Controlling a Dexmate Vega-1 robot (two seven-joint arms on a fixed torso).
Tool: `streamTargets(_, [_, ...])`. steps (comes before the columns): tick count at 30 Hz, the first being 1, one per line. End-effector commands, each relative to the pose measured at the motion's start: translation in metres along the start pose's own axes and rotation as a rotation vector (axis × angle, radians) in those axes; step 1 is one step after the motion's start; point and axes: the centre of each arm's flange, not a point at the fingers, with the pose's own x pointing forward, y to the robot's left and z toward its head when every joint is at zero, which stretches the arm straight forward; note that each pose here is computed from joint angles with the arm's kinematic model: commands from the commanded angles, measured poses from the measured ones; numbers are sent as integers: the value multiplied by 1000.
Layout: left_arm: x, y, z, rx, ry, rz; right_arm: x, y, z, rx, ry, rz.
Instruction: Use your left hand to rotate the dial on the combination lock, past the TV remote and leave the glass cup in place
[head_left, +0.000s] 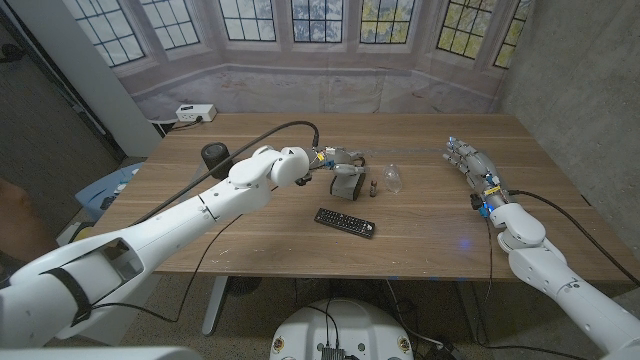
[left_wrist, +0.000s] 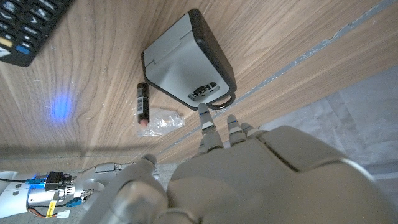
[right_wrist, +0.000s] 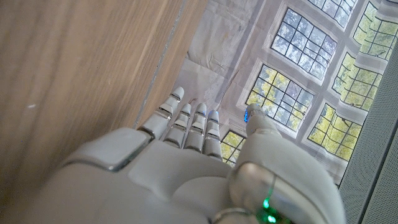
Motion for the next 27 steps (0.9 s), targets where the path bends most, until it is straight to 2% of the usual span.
streamTargets(1, [3,1,-2,-1,1,3,0,-2,0,4,-2,-3])
streamTargets(27, [14,-4,-7,-21,-4,-18,0,-3,-4,9,11,-8])
